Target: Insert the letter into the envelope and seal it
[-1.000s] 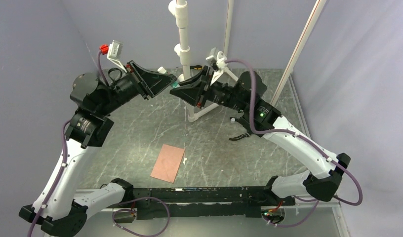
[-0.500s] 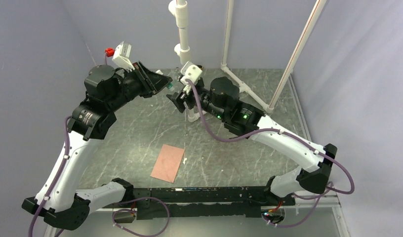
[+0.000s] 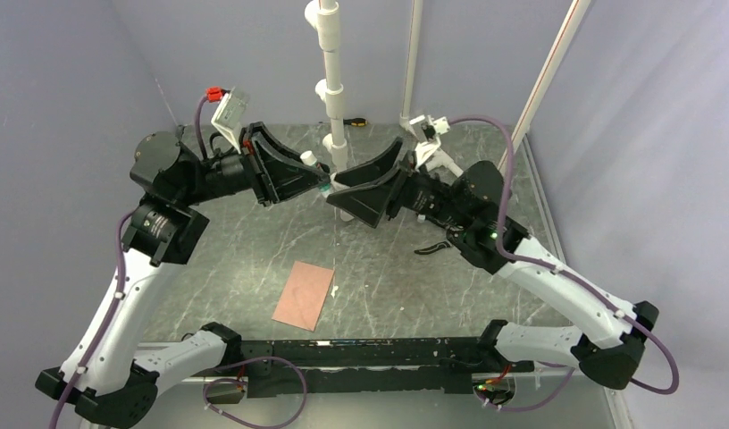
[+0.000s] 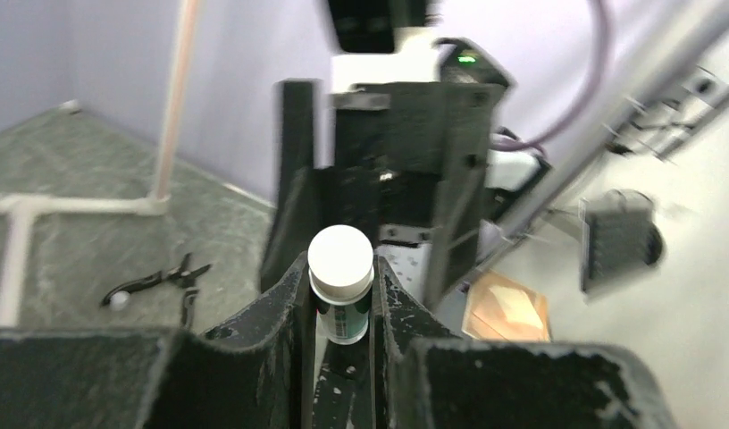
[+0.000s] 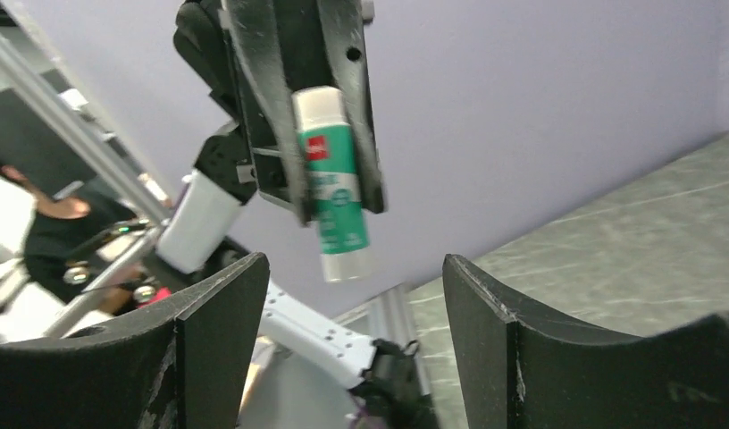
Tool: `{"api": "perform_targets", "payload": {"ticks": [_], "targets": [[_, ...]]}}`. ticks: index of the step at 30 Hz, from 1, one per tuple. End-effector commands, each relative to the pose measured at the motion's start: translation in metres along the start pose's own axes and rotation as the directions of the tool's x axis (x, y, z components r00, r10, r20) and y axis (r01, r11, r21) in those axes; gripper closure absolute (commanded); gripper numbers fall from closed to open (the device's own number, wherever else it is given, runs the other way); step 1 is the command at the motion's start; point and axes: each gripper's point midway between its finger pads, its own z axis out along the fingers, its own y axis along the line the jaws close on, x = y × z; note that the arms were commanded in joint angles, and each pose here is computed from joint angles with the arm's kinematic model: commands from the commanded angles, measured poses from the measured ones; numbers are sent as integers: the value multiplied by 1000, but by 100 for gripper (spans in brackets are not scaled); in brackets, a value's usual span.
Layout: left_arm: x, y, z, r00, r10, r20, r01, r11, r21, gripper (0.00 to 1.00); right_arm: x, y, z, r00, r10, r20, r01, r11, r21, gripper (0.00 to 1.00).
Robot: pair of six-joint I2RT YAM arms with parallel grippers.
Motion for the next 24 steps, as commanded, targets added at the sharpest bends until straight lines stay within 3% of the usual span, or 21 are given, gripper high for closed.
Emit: {"api": "perform_targets", "payload": {"ticks": [1, 5, 11, 16, 21, 24], "targets": [[-4, -56, -7, 995, 92, -30, -78, 947, 313, 98, 0, 35, 2, 991, 137, 3, -133, 968, -213, 27], [-4, -63, -9, 995, 96, -30, -80, 936, 342, 98, -4, 42, 3, 988, 150, 23, -139, 955, -263, 41], [-4, -57, -7, 996, 87, -30, -73, 946, 315, 97, -13, 50, 9, 992, 118, 36, -102, 947, -305, 72], [-14, -47, -3, 997, 82, 15, -83, 968, 235, 98, -1, 35, 17, 997, 72, -13, -74, 968, -239, 100], [-27, -10, 3, 996, 8, 84, -9, 1000, 6, 98, 9, -6, 26, 993, -104, -54, 102, 994, -44, 100], [-31, 18, 4, 991, -43, 127, 60, 989, -135, 98, 18, -41, 31, 955, -271, -120, 283, 954, 96, 100]]}}
